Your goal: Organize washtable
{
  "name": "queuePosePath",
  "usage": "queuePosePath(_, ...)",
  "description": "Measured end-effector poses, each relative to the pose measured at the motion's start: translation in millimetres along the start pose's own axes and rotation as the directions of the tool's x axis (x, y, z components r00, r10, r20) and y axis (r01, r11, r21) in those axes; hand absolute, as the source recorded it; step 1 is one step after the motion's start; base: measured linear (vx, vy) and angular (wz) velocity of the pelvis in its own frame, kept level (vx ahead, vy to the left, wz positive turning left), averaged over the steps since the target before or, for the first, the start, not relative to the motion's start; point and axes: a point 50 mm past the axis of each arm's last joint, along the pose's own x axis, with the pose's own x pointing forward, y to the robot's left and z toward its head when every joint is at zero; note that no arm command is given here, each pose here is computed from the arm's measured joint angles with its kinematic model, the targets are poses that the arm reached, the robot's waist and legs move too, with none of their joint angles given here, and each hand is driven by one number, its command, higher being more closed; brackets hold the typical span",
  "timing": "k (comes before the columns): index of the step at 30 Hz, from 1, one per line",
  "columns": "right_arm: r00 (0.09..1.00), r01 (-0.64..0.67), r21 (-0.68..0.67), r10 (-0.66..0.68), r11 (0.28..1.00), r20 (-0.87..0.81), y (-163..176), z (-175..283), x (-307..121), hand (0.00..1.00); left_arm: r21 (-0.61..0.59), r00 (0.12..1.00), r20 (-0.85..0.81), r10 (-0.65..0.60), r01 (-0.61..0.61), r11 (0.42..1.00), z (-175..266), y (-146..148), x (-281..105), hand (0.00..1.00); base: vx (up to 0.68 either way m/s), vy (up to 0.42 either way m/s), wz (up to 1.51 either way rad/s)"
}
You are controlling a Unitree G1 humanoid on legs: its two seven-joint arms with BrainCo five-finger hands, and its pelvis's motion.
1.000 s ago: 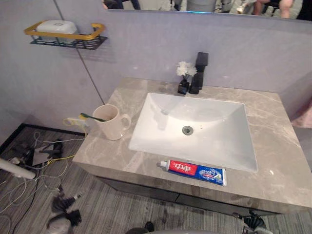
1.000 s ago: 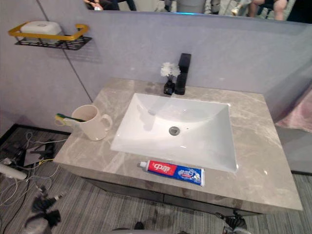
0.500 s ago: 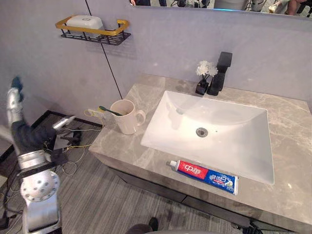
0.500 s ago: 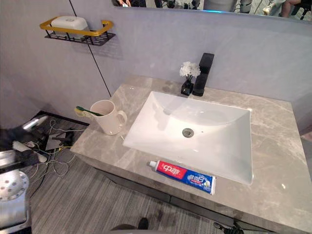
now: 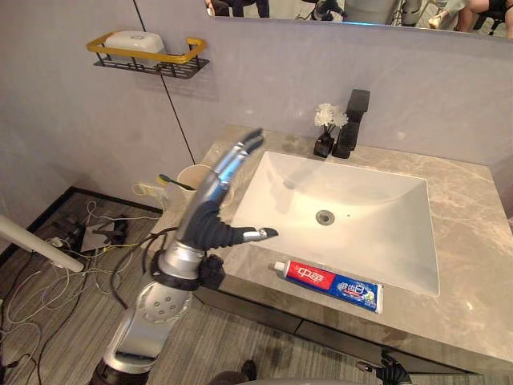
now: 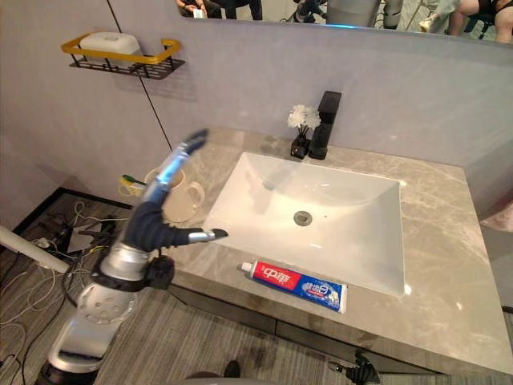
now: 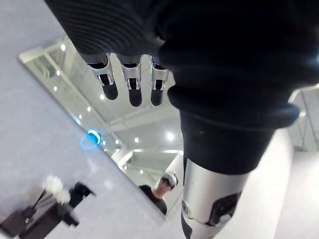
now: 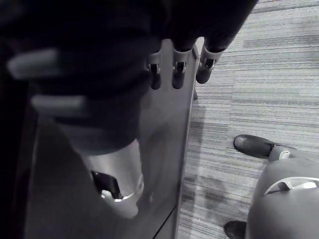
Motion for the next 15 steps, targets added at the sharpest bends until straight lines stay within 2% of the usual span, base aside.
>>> queuePosePath(3, 1.0, -0.003, 0.0, 0.003, 1.0, 0.007, 0.8, 1.8, 0.3, 0.0, 0.01, 0.995, -0.039, -0.092, 0.092, 0.996, -10.0, -17.1, 0.9, 0.0, -0.01, 0.018, -0.06)
queuePosePath(15, 0.998, -0.01, -0.013, 0.011, 1.0, 0.061, 2.9, 14.8, 1.1, 0.0, 0.049, 0.948, -0.177, -0.264, 0.277, 0.96, -42.9, -49.7, -3.7, 0.0, -0.02, 0.019, -0.07)
